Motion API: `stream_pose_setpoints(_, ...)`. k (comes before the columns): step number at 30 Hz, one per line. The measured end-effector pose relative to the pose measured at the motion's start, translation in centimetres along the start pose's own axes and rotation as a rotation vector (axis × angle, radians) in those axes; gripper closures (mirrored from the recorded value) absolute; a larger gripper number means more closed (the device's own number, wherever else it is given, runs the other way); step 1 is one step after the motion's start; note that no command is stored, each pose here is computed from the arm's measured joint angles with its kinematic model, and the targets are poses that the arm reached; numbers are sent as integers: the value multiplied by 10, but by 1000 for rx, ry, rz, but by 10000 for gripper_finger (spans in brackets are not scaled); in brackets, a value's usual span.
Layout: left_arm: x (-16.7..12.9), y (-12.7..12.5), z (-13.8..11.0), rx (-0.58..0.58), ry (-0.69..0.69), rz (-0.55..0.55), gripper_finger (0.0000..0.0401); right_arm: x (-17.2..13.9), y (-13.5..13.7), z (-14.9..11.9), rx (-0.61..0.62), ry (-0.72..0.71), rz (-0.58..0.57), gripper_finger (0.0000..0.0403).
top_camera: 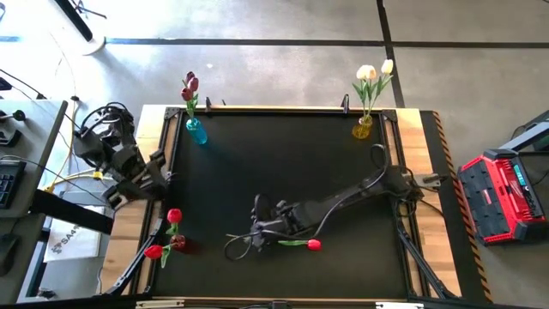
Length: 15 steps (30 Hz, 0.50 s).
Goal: Sort flowers into vase by color
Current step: Put the red flower into the red vase
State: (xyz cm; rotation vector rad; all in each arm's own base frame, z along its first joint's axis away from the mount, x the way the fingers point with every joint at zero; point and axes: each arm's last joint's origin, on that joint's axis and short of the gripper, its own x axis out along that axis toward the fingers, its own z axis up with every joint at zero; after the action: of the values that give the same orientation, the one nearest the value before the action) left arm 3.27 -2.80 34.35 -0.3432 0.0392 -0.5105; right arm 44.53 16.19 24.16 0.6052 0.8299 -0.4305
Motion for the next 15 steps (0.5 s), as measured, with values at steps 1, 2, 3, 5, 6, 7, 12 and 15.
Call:
stream_pose_setpoints(1,-1,2,0,-6,-11,36,197,5,0,-4,-2,41,11,224)
stream_pose_setpoints(2,-3,5,0,-23,-21,79,197,11,0,-8,1,82,20,224)
stream_pose_setpoints(3,-5,7,-1,-40,-25,121,197,17,0,-11,1,123,26,224)
stream_pose_setpoints(5,-8,12,-4,-64,-21,180,197,28,-2,-20,6,199,21,224)
stream_pose_setpoints(6,-9,13,-5,-72,-14,198,197,32,-3,-23,2,227,15,224)
stream_pose_setpoints(7,-9,14,-7,-76,-1,211,197,33,-4,-26,-2,246,9,224)
stream_pose_setpoints(12,-10,18,-15,-99,58,249,197,32,-10,-32,-59,310,-52,224)
stream_pose_setpoints(15,-11,18,-17,-97,72,256,197,31,-14,-34,-121,356,-69,224)
